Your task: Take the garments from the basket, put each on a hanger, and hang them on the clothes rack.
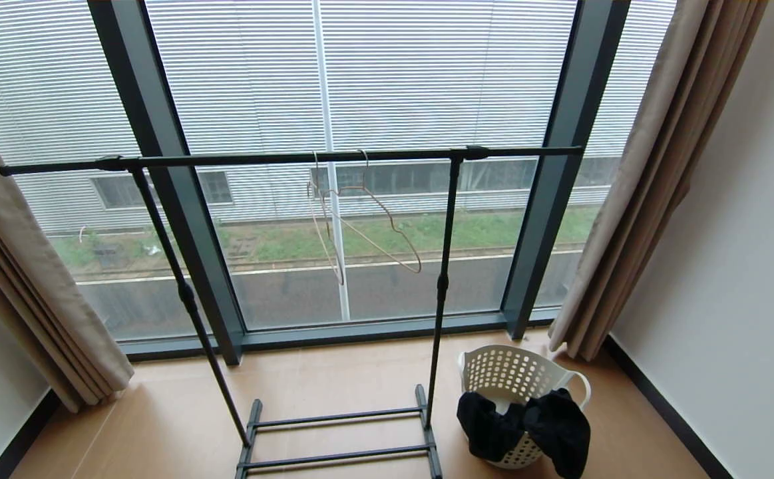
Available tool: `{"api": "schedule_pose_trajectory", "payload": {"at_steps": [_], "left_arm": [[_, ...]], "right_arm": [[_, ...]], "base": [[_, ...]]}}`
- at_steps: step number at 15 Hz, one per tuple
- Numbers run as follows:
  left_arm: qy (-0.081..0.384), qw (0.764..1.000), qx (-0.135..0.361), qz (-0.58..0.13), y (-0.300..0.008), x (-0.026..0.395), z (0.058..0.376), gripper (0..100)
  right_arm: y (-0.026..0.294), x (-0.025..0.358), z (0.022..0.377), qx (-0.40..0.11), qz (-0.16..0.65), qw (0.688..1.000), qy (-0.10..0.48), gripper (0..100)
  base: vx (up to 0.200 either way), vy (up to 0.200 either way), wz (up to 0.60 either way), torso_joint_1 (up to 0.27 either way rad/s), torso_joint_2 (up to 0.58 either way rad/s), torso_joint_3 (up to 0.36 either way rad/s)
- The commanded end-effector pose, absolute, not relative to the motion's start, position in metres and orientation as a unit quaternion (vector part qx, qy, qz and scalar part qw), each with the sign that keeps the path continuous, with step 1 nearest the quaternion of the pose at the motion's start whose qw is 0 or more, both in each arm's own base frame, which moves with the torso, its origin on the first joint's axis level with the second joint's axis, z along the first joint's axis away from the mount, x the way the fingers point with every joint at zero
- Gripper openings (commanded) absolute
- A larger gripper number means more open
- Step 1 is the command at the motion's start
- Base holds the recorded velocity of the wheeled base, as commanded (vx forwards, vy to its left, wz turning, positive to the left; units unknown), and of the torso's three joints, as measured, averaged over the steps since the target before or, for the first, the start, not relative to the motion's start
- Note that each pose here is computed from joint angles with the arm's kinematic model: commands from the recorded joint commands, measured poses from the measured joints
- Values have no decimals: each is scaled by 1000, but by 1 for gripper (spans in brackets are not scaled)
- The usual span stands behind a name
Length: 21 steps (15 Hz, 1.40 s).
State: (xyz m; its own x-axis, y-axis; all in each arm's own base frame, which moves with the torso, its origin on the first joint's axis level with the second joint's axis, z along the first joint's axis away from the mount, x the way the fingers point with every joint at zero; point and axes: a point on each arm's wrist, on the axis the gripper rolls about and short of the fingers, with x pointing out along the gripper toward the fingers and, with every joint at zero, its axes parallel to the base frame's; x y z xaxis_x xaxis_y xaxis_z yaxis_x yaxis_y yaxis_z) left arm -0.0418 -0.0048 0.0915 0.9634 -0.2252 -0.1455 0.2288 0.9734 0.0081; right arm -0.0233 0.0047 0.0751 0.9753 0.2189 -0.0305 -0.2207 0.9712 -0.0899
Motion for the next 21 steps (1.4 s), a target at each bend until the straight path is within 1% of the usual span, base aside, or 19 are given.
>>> {"api": "schedule_pose_trajectory", "payload": {"at_steps": [1, 12, 14, 15, 16, 18, 20, 21], "left_arm": [[72, 991, 12, -114, -5, -42, 92, 100], [72, 991, 12, -114, -5, -42, 92, 100], [72, 991, 16, -116, -5, -42, 92, 100], [71, 990, 28, -117, -5, -42, 91, 100], [72, 990, 23, -116, -5, -42, 91, 100], [71, 990, 23, -121, -5, -42, 92, 100], [69, 985, 23, -156, -6, -42, 92, 100], [70, 985, 23, -157, -7, -42, 92, 100]], "right_arm": [[5, -23, 75, -45, 111, 993, 12, 100], [5, -23, 75, -45, 110, 993, 9, 100], [5, -23, 75, -44, 110, 993, 9, 100], [5, -23, 75, -52, 111, 992, 9, 100], [5, -23, 75, -48, 111, 993, 8, 100], [5, -23, 75, -49, 111, 993, 9, 100], [5, -23, 75, -48, 111, 993, 8, 100], [5, -23, 75, -48, 111, 993, 8, 100]], "base": [[0, 0, 0, 0, 0, 0], [0, 0, 0, 0, 0, 0], [0, 0, 0, 0, 0, 0], [0, 0, 0, 0, 0, 0], [0, 0, 0, 0, 0, 0], [0, 0, 0, 0, 0, 0], [0, 0, 0, 0, 0, 0], [0, 0, 0, 0, 0, 0]]}}
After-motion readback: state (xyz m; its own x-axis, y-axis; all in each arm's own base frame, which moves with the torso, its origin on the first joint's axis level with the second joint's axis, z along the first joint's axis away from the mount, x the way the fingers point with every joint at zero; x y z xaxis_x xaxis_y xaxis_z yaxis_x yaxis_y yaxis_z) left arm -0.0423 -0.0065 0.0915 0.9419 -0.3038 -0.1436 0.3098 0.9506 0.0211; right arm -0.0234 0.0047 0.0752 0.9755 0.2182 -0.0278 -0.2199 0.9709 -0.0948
